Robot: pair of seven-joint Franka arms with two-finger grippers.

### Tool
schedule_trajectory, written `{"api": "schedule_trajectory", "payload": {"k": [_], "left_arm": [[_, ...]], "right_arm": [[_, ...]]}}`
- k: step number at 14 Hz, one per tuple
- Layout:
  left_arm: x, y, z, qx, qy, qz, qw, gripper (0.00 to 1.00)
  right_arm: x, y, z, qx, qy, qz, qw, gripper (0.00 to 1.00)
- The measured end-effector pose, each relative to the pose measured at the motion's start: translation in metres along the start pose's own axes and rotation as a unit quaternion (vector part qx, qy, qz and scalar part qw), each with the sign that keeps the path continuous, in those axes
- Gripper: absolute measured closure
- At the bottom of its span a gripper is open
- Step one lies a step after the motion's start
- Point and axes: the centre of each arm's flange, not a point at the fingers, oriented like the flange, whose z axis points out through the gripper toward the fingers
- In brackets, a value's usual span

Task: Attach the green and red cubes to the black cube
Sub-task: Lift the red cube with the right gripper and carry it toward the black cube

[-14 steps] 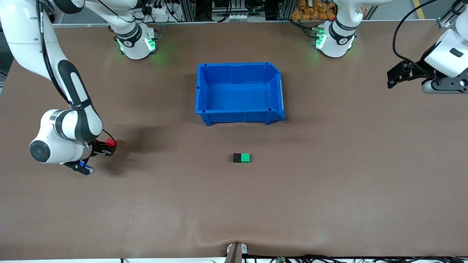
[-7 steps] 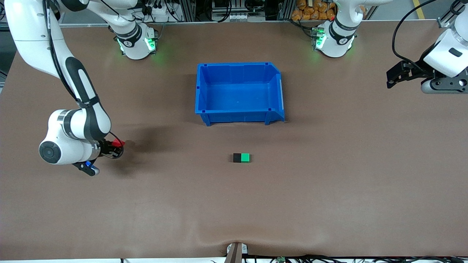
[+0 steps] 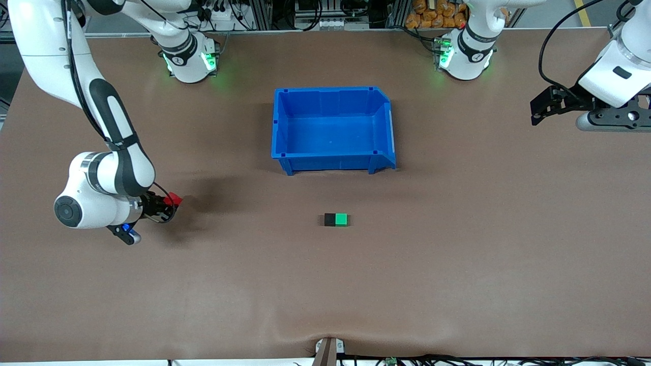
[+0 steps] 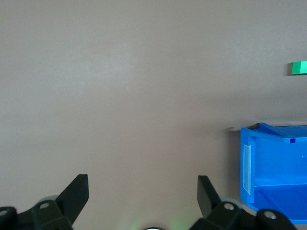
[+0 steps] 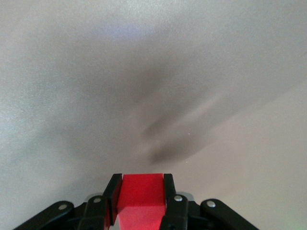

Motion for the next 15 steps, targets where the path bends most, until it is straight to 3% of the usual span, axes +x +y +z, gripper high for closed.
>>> {"api": "schedule_trajectory", "payload": {"k": [15], "left_arm": [[0.007, 0.002, 0.012, -0.001, -0.006, 0.002, 1.000, 0.00]], "right_arm": [[-0.029, -0.041, -0.001, 0.019, -0.011, 0.102, 0.995, 0.60]]}}
